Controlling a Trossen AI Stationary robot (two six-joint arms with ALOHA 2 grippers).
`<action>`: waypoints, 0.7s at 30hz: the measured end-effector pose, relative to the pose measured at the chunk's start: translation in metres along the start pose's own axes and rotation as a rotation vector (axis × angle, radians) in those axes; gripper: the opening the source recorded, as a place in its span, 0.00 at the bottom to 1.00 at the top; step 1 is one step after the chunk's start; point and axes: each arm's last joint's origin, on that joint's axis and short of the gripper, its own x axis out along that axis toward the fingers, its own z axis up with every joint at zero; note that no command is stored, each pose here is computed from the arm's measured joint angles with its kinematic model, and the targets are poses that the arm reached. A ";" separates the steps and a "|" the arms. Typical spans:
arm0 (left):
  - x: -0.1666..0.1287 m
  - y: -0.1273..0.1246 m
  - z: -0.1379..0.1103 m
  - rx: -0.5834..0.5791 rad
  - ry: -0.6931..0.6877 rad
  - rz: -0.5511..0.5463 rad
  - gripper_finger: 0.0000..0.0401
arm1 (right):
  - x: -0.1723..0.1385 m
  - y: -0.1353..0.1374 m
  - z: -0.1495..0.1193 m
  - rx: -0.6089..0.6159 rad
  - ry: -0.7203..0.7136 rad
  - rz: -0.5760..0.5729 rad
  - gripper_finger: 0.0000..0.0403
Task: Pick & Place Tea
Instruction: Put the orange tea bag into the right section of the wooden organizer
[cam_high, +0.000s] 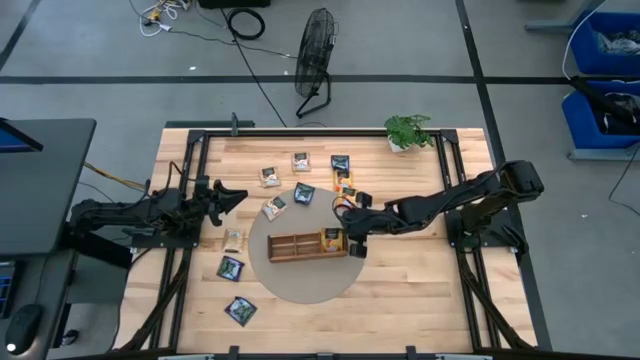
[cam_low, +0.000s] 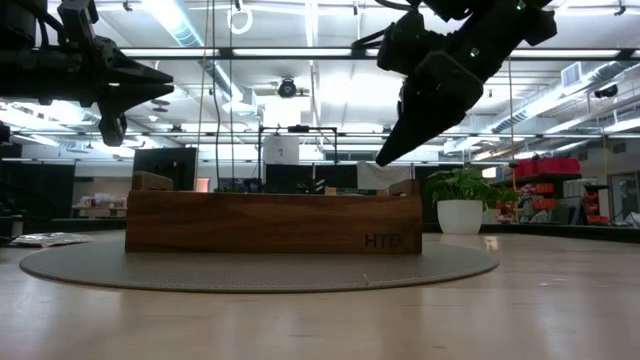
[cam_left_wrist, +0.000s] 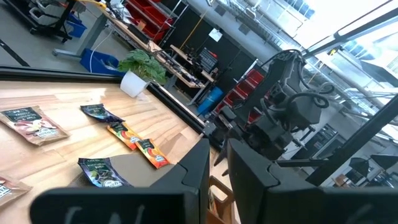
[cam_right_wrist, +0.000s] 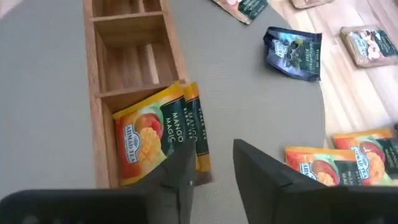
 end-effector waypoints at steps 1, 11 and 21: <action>0.000 0.000 0.000 0.000 0.000 0.000 0.15 | -0.001 -0.003 0.001 0.027 -0.006 0.005 0.30; 0.000 0.000 0.000 0.001 -0.001 0.000 0.15 | -0.011 -0.059 0.012 0.223 -0.012 0.118 0.30; 0.000 0.000 0.000 0.001 -0.001 -0.001 0.15 | -0.012 -0.136 -0.001 0.507 0.059 0.266 0.30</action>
